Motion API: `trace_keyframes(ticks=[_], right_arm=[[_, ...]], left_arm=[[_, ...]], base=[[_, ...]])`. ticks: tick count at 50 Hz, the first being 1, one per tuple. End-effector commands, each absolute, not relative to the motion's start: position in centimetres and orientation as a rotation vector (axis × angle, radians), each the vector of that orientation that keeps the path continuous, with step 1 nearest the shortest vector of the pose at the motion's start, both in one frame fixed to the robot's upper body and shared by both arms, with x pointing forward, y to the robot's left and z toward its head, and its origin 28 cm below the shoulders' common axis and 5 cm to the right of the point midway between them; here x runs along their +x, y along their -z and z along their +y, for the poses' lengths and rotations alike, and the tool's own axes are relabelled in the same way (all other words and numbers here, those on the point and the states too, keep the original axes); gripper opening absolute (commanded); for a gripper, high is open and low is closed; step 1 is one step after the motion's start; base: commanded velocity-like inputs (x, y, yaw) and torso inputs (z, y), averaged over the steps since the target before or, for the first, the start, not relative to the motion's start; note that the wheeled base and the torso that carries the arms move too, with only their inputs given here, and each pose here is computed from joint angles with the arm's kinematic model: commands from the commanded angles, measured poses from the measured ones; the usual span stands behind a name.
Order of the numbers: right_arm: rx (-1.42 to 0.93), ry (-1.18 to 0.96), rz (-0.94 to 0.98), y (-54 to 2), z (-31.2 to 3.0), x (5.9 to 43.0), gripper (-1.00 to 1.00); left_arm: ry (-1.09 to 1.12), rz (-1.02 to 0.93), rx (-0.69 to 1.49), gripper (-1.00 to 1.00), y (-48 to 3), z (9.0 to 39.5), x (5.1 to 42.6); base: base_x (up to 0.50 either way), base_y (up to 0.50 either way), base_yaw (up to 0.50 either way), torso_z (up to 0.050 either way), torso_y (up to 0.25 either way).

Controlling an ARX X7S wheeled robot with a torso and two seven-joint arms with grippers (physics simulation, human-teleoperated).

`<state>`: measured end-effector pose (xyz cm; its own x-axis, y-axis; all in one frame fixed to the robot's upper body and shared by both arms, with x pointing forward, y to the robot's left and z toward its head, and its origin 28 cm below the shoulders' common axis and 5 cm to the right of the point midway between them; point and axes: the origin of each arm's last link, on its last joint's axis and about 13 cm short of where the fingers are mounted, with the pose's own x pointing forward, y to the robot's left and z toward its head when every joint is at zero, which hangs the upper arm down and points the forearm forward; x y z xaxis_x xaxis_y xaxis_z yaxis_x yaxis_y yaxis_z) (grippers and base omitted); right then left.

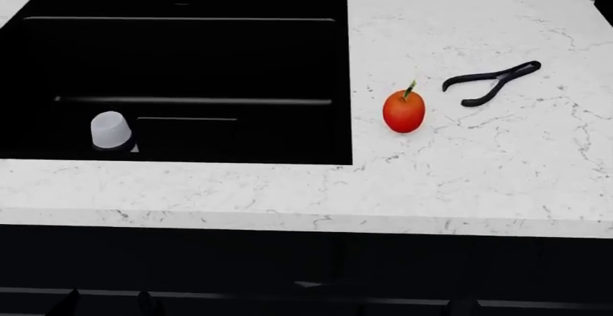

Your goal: Turn the sink spout to the right.

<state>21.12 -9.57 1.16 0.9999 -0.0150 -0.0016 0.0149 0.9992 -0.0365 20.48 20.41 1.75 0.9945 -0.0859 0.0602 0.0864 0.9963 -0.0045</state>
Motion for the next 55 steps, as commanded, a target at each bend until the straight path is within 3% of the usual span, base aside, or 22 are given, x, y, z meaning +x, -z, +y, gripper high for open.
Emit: trace_keyframes(ticks=[1, 17, 55], right_arm=[[-0.031, 0.016, -0.029, -1.5, -9.6, 21.0, 1.0], [-0.087, 0.021, -0.09, -5.0, -9.8, 21.0, 1.0], [-0.187, 0.224, -0.163, -12.5, -15.7, 21.6, 1.0]], left_arm=[[0.056, -0.069, -0.01, 1.0, -1.7, 20.5, 20.5], [-0.065, -0.172, 0.042, 1.0, -4.7, 21.4, 20.6], [-0.148, -0.283, 0.099, 1.0, -11.5, 24.2, 21.4]], base=[[0.0, 0.0, 0.0, 0.05, 0.0], [0.0, 0.0, 0.0, 0.008, 0.0], [0.0, 0.0, 0.0, 0.0, 0.0]])
